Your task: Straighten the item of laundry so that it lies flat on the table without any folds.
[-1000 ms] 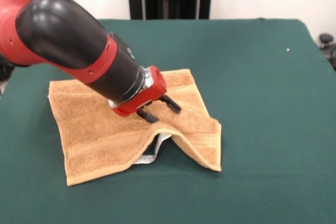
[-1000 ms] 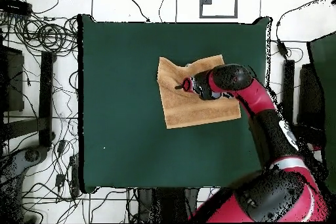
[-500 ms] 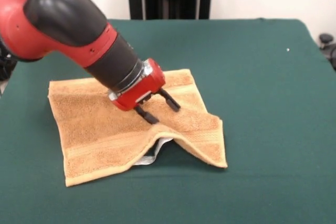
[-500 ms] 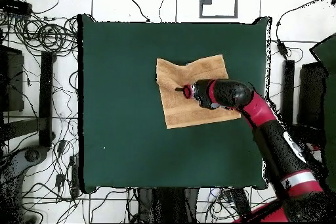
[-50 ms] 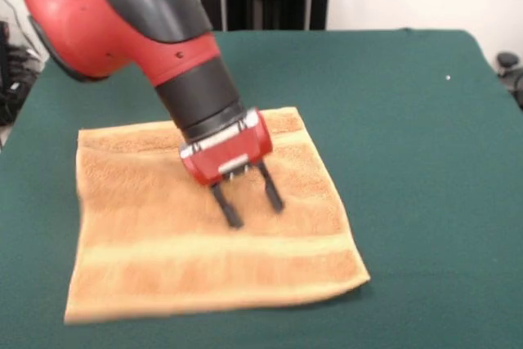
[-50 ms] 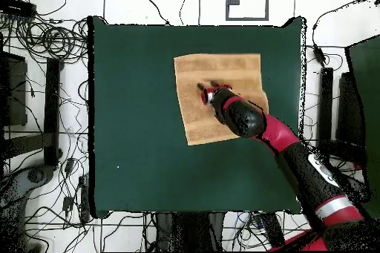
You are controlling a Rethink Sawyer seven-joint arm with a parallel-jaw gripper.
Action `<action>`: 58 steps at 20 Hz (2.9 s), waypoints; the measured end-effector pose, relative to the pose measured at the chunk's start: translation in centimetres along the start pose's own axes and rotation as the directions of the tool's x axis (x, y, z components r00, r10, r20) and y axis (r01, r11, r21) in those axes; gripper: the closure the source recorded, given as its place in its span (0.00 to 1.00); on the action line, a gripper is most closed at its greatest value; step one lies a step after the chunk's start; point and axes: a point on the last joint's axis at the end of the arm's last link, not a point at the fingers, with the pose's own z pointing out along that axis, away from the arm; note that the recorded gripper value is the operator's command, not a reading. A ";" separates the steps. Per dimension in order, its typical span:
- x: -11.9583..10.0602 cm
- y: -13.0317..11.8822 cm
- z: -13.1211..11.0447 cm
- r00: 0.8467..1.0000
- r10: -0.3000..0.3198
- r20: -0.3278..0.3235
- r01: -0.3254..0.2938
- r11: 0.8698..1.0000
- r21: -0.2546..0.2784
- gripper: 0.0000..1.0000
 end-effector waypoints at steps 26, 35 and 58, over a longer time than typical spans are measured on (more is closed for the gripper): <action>1.2 -6.8 3.4 0.889 -0.180 0.422 0.013 0.929 0.369 0.00; 1.8 -6.7 3.1 0.834 -0.305 0.460 0.131 0.919 0.371 0.00; 2.1 -6.1 2.5 0.759 -0.384 0.525 0.111 0.872 0.477 0.00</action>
